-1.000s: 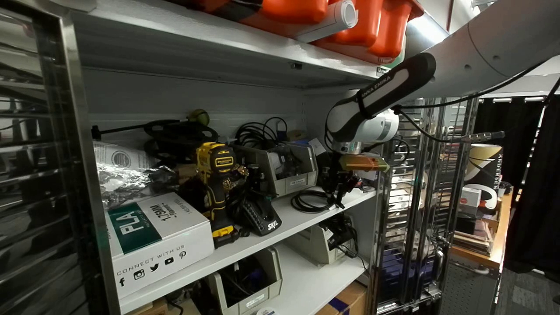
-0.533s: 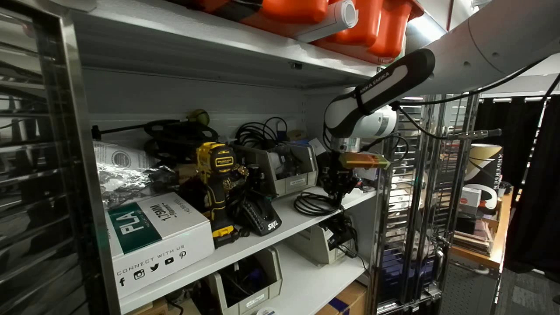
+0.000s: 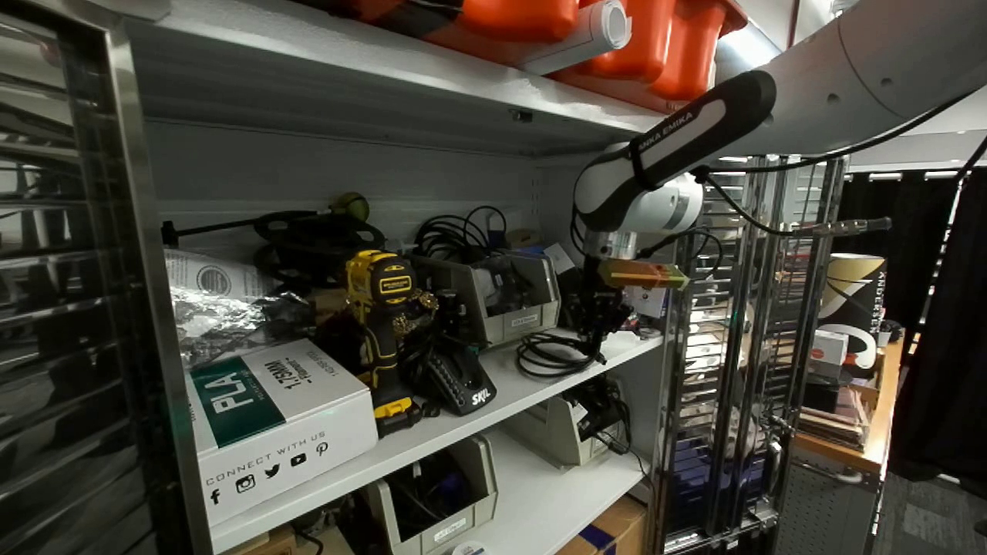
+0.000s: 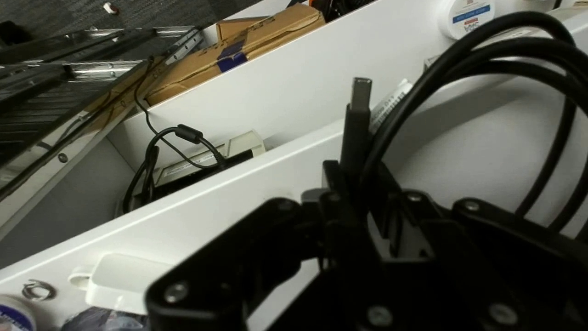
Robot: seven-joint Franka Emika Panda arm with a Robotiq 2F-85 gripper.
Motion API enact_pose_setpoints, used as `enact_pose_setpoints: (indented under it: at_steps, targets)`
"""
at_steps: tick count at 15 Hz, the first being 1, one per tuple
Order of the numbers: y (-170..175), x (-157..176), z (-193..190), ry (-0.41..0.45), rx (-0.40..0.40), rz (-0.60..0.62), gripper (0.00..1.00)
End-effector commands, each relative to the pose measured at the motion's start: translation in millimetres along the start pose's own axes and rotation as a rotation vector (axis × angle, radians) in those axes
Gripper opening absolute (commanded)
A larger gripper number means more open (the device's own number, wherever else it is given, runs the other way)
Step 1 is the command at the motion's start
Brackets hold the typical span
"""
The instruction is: Put the black cable on the first shelf inside the tool box
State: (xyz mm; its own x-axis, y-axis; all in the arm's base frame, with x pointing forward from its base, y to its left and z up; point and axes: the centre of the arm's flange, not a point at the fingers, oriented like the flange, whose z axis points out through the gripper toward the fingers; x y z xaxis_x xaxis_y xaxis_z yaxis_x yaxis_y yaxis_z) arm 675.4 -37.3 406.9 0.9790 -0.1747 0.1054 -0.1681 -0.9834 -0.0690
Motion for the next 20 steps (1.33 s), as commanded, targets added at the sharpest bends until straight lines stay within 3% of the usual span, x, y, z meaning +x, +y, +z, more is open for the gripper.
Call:
enact_pose_setpoints:
  at_steps: [1,8,14,16,20]
  targets:
    - [-3.9,-15.0,-36.3,0.075,0.066,0.026,0.06]
    - [-2.9,-48.5,-53.9,0.131,0.191,0.046,0.06]
    - [-2.7,-94.1,-59.1,0.098,0.179,0.043,0.05]
    - [-0.4,-109.2,-56.7,0.128,0.158,0.065,0.05]
    - [7.9,-121.2,-47.6,0.299,0.115,0.111,0.05]
